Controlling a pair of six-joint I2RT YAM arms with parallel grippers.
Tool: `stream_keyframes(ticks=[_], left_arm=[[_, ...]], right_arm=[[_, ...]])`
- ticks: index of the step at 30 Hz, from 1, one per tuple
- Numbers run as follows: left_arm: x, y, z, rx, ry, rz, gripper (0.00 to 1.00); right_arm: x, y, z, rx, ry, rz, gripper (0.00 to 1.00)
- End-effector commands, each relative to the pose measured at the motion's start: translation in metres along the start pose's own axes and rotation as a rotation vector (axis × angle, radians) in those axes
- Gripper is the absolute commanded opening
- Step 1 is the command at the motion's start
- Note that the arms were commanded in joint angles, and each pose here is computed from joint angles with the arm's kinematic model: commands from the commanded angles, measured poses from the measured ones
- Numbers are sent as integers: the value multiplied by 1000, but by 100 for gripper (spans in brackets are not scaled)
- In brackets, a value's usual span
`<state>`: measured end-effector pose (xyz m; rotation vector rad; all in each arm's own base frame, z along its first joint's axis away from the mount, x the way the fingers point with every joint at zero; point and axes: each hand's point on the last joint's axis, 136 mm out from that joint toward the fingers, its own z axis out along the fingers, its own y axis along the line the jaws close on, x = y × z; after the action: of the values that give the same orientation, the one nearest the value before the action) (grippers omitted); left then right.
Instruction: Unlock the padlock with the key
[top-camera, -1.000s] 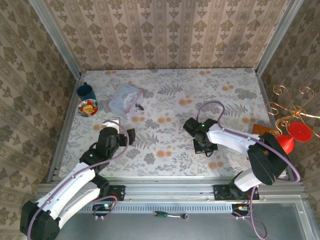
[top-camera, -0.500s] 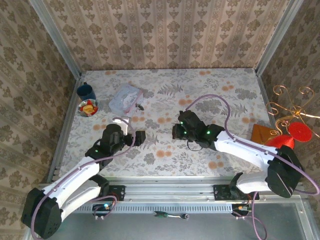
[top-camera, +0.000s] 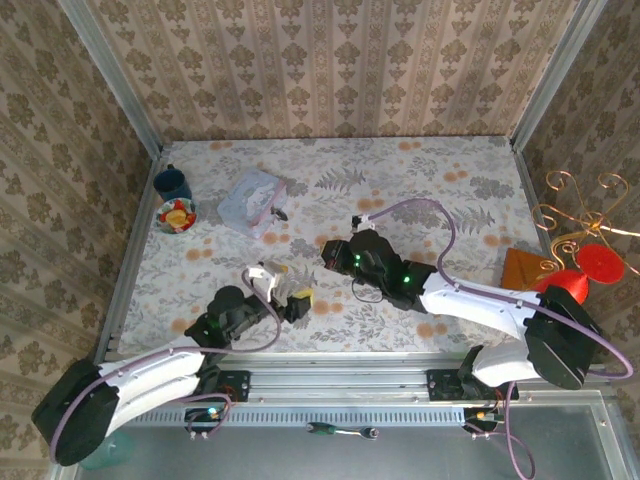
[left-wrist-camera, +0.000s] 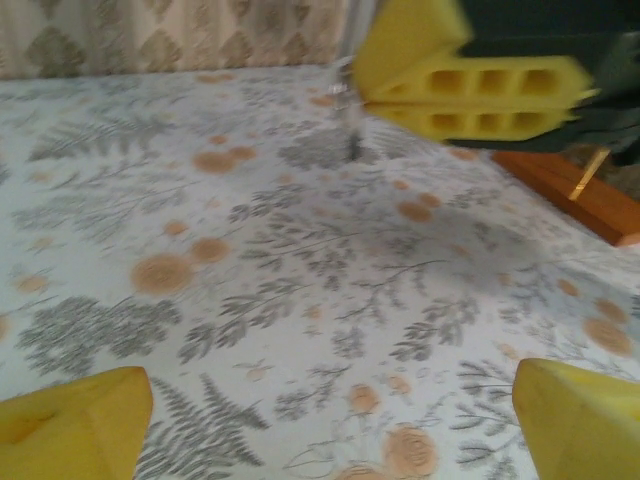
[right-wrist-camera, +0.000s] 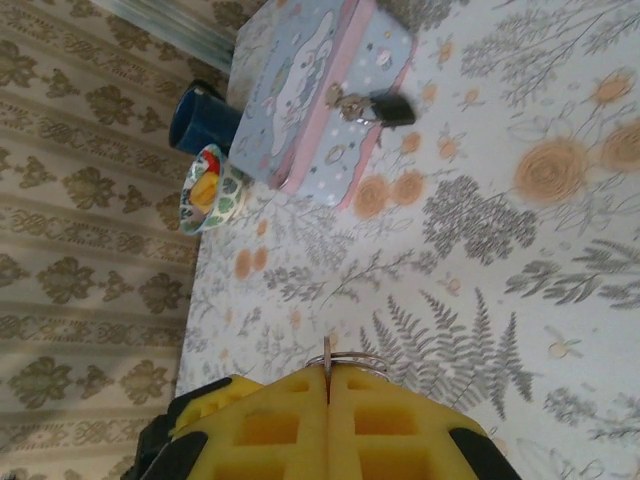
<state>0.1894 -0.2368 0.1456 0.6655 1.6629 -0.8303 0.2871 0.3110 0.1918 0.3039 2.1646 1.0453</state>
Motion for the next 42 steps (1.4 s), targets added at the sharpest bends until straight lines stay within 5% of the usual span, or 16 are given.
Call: stream_keyframes(ticks=[1, 6, 18, 33, 42], left_arm=[[-30, -6, -1, -19, -124, 156, 84], [-30, 0, -2, -57, -124, 170, 80], [-26, -16, 1, 30, -93, 248, 42], [-26, -21, 0, 57, -92, 253, 38], [-28, -23, -1, 67, -92, 257, 25]], right_arm=[[-6, 15, -7, -66, -59, 51, 0], [7, 10, -11, -32, -55, 32, 0], [27, 16, -11, -34, -33, -6, 0], [43, 28, -4, -44, 14, -5, 0], [43, 30, -6, -46, 4, -3, 0]])
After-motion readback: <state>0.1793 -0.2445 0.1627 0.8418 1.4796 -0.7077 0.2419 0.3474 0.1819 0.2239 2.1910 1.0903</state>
